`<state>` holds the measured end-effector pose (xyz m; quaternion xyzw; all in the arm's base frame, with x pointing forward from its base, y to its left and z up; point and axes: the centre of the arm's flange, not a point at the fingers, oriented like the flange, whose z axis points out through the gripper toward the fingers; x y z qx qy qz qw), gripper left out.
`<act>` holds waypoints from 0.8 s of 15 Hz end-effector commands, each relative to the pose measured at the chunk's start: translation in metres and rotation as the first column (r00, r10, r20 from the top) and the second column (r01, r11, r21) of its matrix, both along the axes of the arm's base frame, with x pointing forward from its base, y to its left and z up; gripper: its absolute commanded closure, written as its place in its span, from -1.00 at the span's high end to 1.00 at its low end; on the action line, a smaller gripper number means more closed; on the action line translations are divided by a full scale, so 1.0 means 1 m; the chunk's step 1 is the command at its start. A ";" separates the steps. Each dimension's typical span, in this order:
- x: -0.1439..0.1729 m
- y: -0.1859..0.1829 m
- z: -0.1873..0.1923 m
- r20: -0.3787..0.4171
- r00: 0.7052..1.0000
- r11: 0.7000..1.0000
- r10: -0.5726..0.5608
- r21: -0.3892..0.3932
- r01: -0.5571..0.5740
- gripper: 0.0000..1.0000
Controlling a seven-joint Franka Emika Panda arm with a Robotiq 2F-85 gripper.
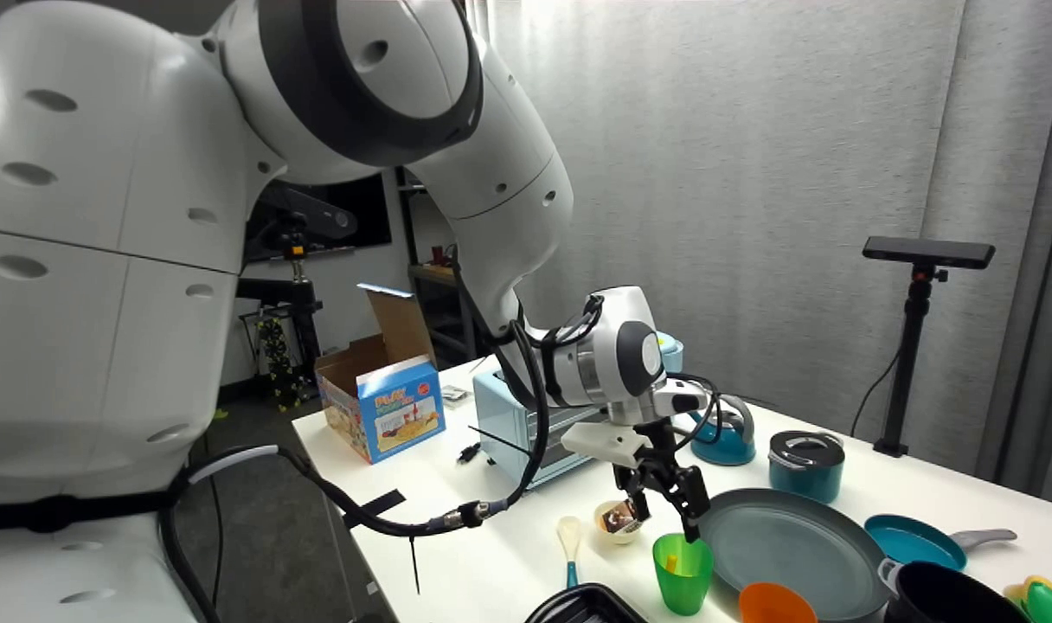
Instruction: Remove the orange cup from the box and put it on the table, remove the green cup from the orange cup and put it on the table
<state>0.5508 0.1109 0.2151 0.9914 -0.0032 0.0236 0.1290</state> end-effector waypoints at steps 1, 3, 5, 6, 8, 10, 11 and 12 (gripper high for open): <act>-0.005 -0.006 0.016 0.025 1.000 1.000 -0.019 -0.012 0.019 1.00; -0.007 -0.009 0.024 0.040 0.999 1.000 -0.018 -0.017 0.019 1.00; -0.012 -0.010 0.035 0.067 0.998 1.000 -0.014 -0.027 0.016 1.00; -0.016 -0.011 0.040 0.084 0.996 0.999 -0.010 -0.036 0.013 1.00; -0.023 -0.015 0.051 0.123 0.992 0.998 -0.008 -0.063 0.016 1.00; -0.033 -0.020 0.062 0.167 0.986 0.996 -0.014 -0.083 0.028 1.00; -0.038 -0.022 0.066 0.185 0.982 0.995 -0.020 -0.090 0.037 1.00; -0.044 -0.027 0.071 0.205 0.978 0.994 -0.030 -0.093 0.051 1.00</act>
